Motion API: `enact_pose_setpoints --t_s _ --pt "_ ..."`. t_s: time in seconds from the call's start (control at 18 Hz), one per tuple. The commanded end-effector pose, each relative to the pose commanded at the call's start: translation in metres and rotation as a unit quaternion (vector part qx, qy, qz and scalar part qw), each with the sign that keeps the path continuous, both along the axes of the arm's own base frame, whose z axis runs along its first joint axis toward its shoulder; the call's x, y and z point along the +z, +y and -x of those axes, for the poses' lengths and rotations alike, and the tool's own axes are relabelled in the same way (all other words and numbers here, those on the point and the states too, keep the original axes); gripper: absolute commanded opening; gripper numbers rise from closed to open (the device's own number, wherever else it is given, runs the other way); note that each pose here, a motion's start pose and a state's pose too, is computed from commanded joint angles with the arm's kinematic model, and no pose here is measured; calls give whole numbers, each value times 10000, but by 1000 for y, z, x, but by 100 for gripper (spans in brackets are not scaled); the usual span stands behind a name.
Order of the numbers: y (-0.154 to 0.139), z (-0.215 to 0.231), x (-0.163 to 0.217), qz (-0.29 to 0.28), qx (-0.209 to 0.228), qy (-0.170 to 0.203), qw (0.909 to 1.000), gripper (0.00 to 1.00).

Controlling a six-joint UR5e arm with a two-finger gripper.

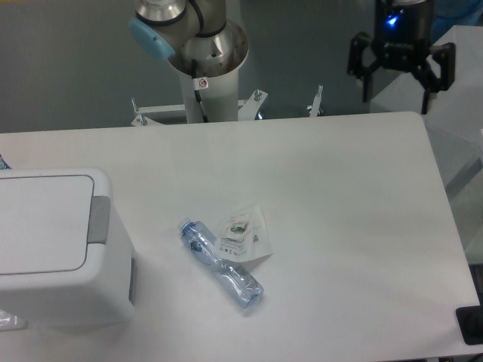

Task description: Open the trash can

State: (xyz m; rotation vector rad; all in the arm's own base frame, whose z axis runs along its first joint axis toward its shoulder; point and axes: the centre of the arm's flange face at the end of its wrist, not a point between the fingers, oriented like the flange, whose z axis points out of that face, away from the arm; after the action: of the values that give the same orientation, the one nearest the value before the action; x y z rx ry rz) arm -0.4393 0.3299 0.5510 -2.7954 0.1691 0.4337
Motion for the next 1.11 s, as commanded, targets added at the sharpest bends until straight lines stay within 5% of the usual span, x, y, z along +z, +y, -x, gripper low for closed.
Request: enact_pose_setpoints --t_s 0.44,0.78,1.11 --pt "67 -50 4 -732 1160 -525 9892 100" --pt "110 -80 4 -1057 1504 -773 9799 100" --pt "136 -96 1 -1031 1371 -834 9816 100"
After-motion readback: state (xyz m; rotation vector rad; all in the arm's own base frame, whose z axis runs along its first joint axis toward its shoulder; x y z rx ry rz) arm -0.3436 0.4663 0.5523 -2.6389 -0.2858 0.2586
